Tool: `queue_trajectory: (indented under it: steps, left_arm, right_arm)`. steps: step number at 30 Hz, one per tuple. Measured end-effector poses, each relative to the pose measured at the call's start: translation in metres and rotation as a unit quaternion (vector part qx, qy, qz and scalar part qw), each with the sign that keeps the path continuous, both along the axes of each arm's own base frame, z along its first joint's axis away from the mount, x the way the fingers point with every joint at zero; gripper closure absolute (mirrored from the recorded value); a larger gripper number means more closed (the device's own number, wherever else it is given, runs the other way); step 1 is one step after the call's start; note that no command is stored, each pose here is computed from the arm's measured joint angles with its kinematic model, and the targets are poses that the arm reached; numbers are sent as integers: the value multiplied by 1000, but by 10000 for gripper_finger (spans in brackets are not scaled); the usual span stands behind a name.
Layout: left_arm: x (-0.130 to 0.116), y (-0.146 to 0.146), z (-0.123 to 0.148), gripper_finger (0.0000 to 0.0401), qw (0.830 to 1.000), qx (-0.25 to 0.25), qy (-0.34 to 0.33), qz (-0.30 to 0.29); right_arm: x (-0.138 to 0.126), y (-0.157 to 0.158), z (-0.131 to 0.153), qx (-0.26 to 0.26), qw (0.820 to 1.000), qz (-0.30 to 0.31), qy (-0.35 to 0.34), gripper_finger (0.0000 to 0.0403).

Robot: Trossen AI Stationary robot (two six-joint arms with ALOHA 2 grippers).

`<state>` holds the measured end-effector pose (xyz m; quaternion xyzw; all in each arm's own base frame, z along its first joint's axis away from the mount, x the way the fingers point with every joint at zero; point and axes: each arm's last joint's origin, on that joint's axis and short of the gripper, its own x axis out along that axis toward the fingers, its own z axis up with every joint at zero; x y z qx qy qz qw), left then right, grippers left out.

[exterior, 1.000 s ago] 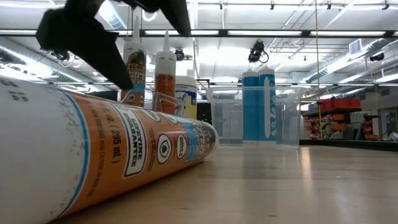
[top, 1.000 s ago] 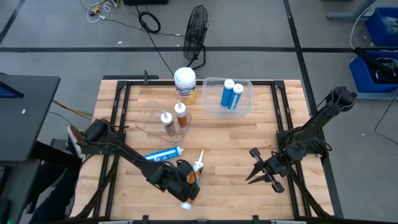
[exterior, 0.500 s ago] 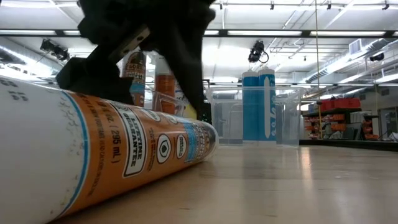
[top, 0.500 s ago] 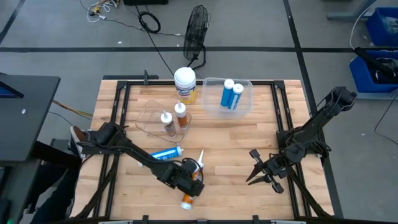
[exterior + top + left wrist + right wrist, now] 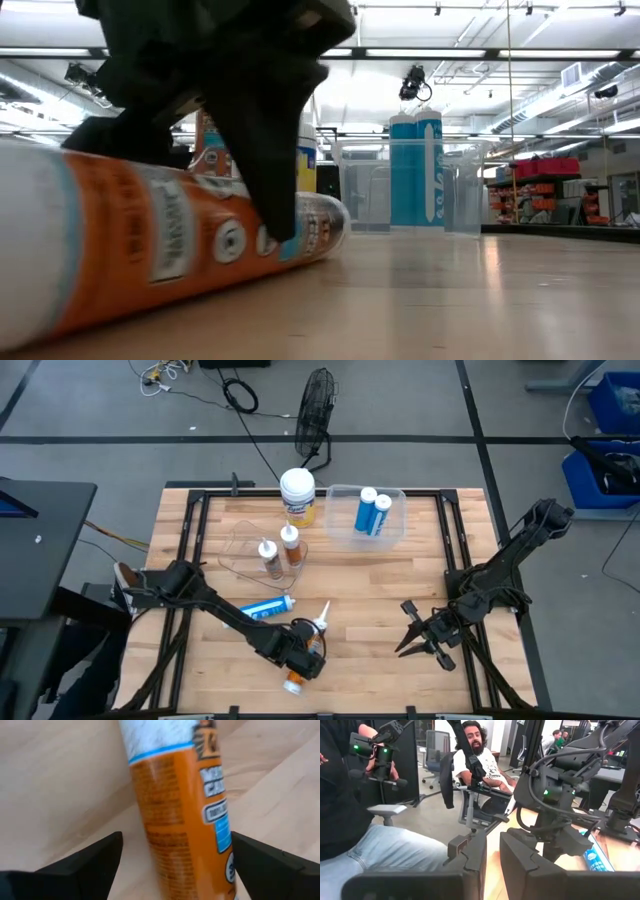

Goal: Pick & place silicon tubes, Sealant and Lysol wipes
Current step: Put the orange sealant into the left transparent bin

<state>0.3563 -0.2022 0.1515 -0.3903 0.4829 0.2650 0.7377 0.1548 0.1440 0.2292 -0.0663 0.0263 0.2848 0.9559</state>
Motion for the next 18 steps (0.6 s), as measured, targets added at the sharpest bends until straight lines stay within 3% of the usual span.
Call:
queue_trajectory:
  steps: [4, 11, 18]
  left_arm:
    - [-1, -2, -6, 77, 1000, 6, 10, -5]
    - [-2, -6, -8, 184, 1000, 16, 4, -19]
    - [1, -10, -8, 190, 998, 40, -35, -23]
  right_arm:
    - [0, 0, -1, -4, 1000, 0, 4, 348]
    - [-1, -1, -4, -4, 1000, -1, 10, 348]
    - [-1, -1, -4, -4, 1000, -1, 10, 348]
